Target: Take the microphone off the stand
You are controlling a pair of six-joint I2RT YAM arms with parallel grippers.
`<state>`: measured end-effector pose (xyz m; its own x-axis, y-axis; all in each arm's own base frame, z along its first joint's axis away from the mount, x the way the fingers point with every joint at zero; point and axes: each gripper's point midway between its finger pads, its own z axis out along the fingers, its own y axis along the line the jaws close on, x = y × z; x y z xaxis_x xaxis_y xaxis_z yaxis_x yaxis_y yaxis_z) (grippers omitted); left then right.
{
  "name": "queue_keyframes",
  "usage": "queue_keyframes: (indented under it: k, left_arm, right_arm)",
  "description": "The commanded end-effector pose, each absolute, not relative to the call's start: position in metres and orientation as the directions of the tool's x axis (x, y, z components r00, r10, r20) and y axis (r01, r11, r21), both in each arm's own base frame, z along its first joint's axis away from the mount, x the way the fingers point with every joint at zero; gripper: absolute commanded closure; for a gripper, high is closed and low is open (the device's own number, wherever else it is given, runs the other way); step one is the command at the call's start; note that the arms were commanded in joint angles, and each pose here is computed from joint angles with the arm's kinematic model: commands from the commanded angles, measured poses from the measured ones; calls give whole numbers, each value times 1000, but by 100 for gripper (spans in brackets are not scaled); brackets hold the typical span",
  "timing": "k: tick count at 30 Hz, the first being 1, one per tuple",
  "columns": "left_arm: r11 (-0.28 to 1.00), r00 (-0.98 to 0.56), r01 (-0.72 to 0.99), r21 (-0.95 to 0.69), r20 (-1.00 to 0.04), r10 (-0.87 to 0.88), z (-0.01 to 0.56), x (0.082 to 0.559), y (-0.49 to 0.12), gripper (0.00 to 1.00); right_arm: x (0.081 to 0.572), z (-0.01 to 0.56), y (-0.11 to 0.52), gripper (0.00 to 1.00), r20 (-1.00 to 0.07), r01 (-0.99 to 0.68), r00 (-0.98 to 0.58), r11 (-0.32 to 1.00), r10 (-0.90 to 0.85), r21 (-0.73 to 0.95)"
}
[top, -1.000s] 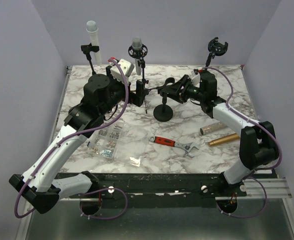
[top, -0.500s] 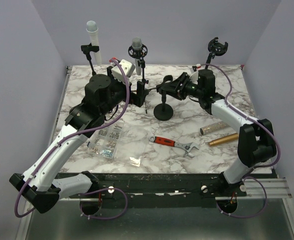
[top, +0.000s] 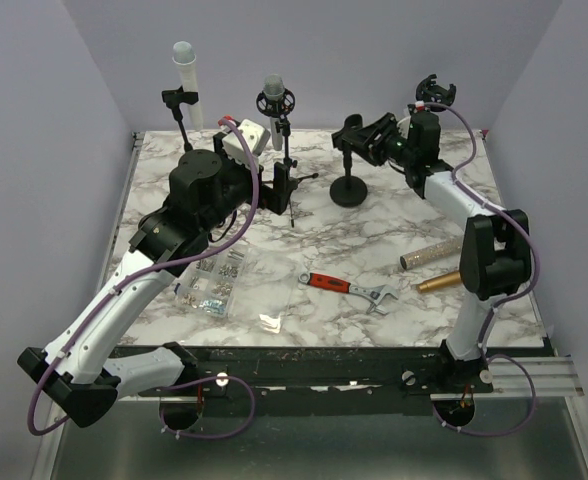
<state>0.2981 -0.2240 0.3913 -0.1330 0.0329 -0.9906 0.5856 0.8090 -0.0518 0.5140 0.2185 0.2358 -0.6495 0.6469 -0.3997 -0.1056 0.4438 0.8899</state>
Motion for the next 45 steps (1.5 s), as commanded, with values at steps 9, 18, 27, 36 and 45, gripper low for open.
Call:
queue_keyframes:
  k: [9, 18, 27, 36, 45]
  left_arm:
    - [819, -107, 574, -31, -994, 37, 394, 299, -223, 1]
    - [818, -118, 575, -29, -992, 48, 388, 301, -226, 1]
    - [815, -122, 579, -23, -991, 58, 384, 301, -230, 1]
    - [817, -129, 577, -19, -989, 68, 379, 304, -233, 1]
    - [822, -142, 569, -8, -986, 89, 369, 309, -236, 1]
  right_arm:
    - [617, 211, 166, 99, -392, -64, -509, 420, 766, 905]
    - [639, 202, 145, 96, -439, -40, -444, 472, 781, 881]
    - [646, 194, 132, 68, -496, -20, -428, 540, 756, 841]
    - [632, 221, 135, 21, -544, -38, -486, 606, 683, 794]
    - [558, 231, 125, 13, -560, 37, -537, 681, 631, 732]
